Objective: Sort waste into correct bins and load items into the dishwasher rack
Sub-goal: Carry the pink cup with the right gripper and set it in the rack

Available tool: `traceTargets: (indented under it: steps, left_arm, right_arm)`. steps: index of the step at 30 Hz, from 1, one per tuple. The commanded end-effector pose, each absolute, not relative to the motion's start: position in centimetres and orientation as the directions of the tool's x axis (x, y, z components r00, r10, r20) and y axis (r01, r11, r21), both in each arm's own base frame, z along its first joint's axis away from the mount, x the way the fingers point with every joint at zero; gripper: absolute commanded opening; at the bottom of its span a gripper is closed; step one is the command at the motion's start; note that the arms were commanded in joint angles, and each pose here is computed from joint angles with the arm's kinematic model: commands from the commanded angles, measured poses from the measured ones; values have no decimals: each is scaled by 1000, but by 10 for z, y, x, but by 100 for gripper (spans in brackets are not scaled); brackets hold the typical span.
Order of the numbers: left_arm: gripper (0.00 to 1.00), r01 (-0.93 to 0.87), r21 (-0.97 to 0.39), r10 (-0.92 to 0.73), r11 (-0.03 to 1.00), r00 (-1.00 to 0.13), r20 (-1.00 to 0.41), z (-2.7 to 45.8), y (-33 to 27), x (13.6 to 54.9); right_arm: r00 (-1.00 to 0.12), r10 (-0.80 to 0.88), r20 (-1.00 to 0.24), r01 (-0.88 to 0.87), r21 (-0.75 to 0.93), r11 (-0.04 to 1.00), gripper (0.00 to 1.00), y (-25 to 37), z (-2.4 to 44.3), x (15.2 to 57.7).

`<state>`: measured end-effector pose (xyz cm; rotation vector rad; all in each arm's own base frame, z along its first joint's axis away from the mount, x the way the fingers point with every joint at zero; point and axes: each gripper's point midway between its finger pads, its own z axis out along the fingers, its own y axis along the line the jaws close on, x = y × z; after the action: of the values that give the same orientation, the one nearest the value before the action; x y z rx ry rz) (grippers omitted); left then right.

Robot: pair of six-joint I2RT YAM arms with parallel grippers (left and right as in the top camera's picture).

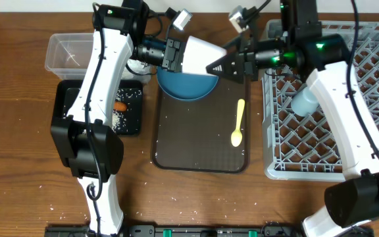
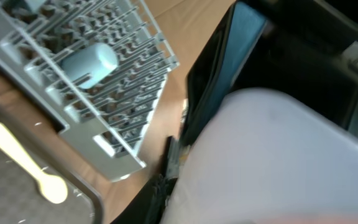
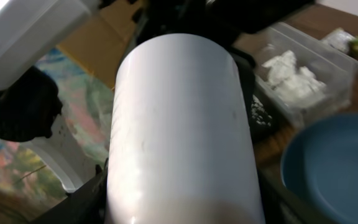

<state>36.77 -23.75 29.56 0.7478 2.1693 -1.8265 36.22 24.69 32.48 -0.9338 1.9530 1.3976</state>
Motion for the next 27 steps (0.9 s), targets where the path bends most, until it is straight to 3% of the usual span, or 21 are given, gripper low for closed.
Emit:
traceTargets:
  steps: [1,12,18,22,27]
  left_arm:
    - [22,522,-839,267,153,-839,-473,282,-234,371]
    - [23,538,-829,266,151,-830,-491,282,-234,374]
    - [23,563,-811,271,162,-815,-512,280,-234,377]
    - [23,589,-772,307,238,-800,-516,265,-230,383]
    - [23,598,-680,389,424,-799,-459,231,-212,390]
  right_arm:
    - [-657,-181,-732,-736,571,364,41,215,315,384]
    - [-773,-46,-633,-545,625,559,40,118,294,406]
    - [-885,52,-463,-266,594,759,40,61,256,404]
    - [-939,109,-326,-66,483,873,39,32,227,389]
    - [-966,175,-192,99,348,932,39,6,209,363]
